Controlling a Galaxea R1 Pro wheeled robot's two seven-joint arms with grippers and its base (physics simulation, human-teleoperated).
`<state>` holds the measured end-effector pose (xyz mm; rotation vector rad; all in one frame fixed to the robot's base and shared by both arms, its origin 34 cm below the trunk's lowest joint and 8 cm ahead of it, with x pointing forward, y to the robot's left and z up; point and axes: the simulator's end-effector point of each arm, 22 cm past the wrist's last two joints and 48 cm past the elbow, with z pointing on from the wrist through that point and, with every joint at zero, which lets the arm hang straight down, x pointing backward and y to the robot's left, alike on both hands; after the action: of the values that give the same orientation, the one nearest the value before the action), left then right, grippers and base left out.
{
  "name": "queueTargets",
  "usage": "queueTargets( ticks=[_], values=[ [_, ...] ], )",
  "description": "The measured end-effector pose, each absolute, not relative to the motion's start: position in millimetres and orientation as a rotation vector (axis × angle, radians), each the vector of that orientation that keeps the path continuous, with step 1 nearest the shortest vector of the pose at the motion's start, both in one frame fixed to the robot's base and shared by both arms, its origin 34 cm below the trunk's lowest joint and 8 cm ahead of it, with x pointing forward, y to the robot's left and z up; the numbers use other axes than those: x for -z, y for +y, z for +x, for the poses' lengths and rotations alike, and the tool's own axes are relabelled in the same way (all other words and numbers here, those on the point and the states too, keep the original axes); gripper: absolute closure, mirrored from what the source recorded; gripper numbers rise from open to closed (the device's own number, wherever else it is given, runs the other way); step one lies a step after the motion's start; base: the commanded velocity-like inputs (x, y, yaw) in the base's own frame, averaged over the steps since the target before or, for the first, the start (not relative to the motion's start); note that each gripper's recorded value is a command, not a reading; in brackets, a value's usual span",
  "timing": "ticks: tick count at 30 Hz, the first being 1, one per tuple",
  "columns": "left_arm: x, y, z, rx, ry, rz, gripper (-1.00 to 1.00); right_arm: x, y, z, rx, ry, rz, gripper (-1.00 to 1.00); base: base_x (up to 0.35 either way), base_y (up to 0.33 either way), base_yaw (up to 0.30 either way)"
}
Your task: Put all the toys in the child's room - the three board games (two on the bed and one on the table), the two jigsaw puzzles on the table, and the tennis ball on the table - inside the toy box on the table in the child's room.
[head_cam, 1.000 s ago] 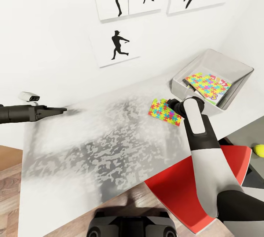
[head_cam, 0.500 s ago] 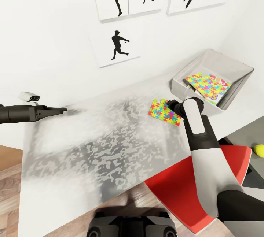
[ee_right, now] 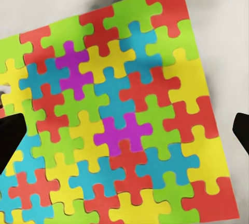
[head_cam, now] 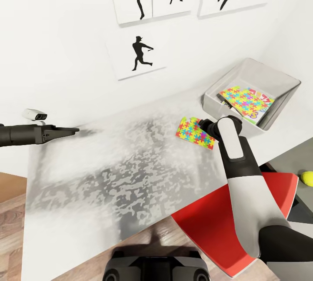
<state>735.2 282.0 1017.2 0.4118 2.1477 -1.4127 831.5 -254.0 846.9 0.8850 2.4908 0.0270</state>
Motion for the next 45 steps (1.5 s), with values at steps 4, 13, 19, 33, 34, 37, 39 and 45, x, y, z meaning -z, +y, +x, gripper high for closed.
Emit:
queueTargets(
  ticks=[4, 13, 19, 33, 34, 37, 39, 45],
  values=[
    [-1016.9, 282.1, 735.2, 1.412, 2.149, 0.411, -1.00, -844.6, -254.4, 830.5, -0.022, 2.496, 0.885, -1.00, 0.000, 0.000, 0.000],
    [-1016.7, 282.1, 735.4, 1.410, 2.149, 0.411, -1.00, -828.3, -259.2, 822.2, 0.033, 2.530, 0.882, -1.00, 0.000, 0.000, 0.000],
    [-1015.3, 280.1, 735.2, 1.417, 2.148, 0.409, -1.00, -817.6, -261.1, 816.2, 0.060, 2.554, 0.882, -1.00, 0.000, 0.000, 0.000],
    [-1015.2, 276.0, 734.6, 1.430, 2.140, 0.409, -1.00, -817.5, -259.1, 817.6, 0.053, 2.556, 0.859, -1.00, 0.000, 0.004, 0.000],
    [-1015.2, 276.0, 734.6, 1.430, 2.140, 0.409, -1.00, -817.4, -258.7, 817.9, 0.050, 2.556, 0.857, -1.00, 0.000, 0.049, 0.000],
    [-1015.3, 276.0, 734.7, 1.430, 2.140, 0.409, -1.00, -817.3, -258.0, 818.1, 0.046, 2.556, 0.856, -1.00, 0.000, 0.031, 0.000],
    [-1015.3, 276.0, 734.7, 1.430, 2.140, 0.409, -1.00, -817.1, -257.4, 818.4, 0.042, 2.555, 0.857, -1.00, -0.022, 0.011, 0.000],
    [-1015.0, 276.0, 735.0, 1.431, 2.140, 0.408, -1.00, -816.4, -255.0, 819.4, 0.027, 2.553, 0.865, -1.00, -0.103, 0.003, 0.000]
  ],
)
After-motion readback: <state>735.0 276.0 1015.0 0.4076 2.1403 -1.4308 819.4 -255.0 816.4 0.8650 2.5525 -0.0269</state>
